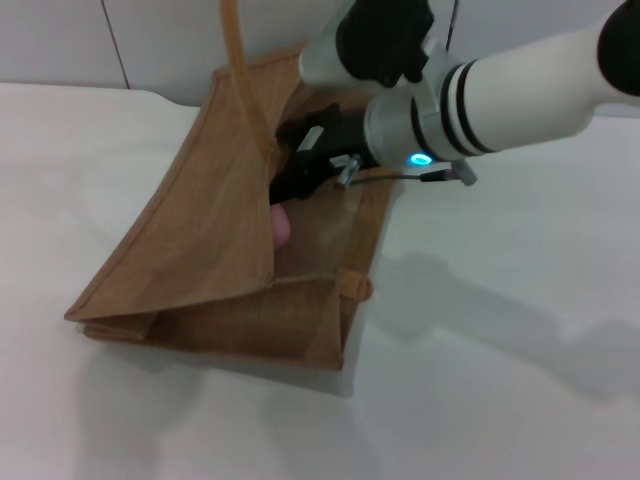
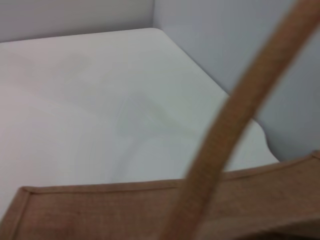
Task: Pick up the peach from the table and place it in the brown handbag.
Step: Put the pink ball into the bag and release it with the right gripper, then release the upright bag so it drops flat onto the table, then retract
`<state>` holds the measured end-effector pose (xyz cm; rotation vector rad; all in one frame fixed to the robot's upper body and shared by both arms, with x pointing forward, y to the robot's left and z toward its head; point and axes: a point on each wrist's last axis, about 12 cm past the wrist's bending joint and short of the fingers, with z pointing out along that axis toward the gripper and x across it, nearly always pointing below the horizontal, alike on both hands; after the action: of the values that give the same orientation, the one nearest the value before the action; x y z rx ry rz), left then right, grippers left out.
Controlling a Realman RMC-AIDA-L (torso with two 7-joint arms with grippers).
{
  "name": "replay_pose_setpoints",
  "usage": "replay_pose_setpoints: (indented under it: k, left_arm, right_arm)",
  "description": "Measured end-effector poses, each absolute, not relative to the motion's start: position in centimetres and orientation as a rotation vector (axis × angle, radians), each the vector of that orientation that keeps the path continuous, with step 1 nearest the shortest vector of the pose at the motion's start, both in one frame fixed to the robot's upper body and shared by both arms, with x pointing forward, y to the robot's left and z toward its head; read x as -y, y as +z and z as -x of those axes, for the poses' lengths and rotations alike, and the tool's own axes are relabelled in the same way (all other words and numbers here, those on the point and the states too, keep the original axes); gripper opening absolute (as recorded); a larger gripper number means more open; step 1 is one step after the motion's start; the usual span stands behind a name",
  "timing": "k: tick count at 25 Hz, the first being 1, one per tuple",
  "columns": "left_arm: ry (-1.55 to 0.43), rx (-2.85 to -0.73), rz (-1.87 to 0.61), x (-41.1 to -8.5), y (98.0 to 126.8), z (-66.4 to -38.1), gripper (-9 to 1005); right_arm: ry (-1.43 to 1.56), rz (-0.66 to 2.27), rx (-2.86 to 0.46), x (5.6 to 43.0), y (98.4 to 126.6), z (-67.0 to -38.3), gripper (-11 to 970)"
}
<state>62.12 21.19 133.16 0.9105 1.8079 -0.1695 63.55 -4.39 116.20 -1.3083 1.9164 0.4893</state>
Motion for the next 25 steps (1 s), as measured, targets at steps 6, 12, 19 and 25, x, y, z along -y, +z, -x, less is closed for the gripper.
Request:
replay_pose_setpoints:
  k: [6,12,19,25]
  left_arm:
    - [-0.156,-1.843,-0.832,-23.6,132.4,-62.0,122]
    - [-0.142,-1.877,-0.751,-25.8,131.2,-62.1,122]
    - [-0.160,-1.921,-0.680,-27.2,129.2,-62.3,122]
    - [-0.249,-1.891,-0.611,-28.4,127.0,-62.3,118]
  right_arm:
    - [0.438,1.258,-1.965,6.9,117.2,-65.1,822]
    - [0.288,1.098,-2.035,12.2,118.7,-67.6,817]
    - [0.140,0.950,-2.051,17.1,119.4,-68.8,815]
    - [0.074,0.845,-2.024,19.3,118.6,-68.7,815]
